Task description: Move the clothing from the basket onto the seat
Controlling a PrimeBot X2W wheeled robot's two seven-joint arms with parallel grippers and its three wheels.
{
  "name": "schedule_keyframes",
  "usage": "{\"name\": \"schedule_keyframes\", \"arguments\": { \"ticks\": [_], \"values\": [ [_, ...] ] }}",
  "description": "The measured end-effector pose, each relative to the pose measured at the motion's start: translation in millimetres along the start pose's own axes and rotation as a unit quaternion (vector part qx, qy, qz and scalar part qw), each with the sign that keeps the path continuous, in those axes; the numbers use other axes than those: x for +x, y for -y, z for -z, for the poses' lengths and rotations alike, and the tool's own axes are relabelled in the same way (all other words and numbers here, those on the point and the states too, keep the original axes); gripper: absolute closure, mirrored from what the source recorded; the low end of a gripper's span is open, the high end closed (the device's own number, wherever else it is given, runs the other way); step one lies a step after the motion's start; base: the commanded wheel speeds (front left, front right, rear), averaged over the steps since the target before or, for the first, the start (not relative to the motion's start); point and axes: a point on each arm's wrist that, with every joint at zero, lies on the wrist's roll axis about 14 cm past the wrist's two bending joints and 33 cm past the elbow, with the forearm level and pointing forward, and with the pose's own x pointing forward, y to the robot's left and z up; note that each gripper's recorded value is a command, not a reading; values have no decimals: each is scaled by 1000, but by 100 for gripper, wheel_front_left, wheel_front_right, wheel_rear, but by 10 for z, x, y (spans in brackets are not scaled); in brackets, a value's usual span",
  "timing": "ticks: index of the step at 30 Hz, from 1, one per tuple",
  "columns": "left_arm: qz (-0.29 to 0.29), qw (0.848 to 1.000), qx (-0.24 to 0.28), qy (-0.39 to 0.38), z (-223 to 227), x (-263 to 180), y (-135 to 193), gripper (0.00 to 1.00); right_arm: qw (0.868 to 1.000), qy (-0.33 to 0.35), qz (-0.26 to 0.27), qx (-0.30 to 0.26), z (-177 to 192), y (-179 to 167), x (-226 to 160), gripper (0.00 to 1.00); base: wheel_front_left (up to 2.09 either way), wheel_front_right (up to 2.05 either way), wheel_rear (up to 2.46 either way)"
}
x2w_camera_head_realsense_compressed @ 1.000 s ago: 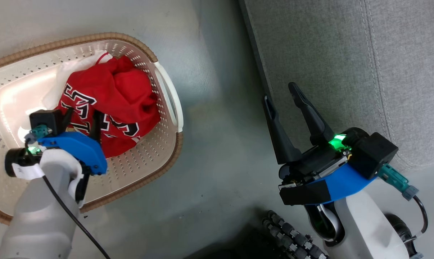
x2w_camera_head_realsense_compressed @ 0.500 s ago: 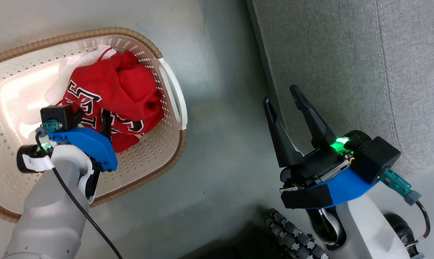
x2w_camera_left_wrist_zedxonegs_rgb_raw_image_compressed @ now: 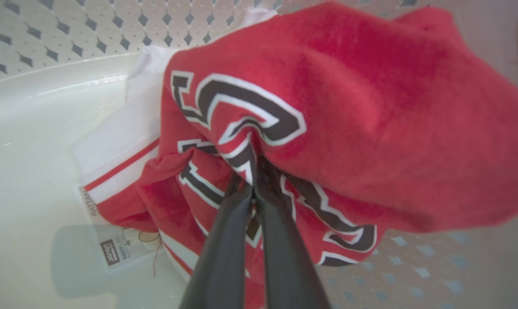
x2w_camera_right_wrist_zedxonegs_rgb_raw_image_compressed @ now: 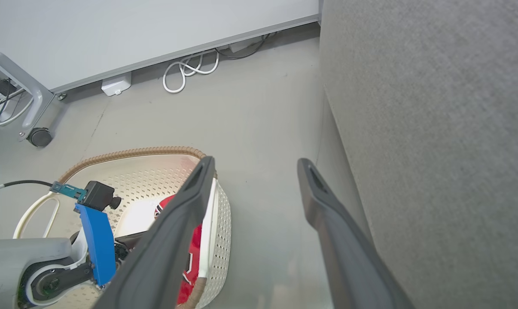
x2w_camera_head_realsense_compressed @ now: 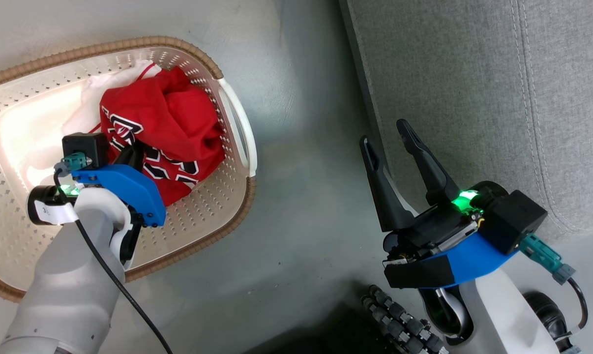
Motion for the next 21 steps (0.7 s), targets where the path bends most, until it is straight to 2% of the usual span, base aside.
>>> {"name": "schedule_keyframes", "arguments": {
  "ticks": [15,21],
  "values": [
    [-1,1000,5,12,-92,-24,-37,100,1000,9,-9,0,-76,-51,22,0,0,0,0],
    [1,1000,9,24,-187,-80,9,100,999,26,-18,-4,-214,-96,39,0,0,0,0]
  ]
}}
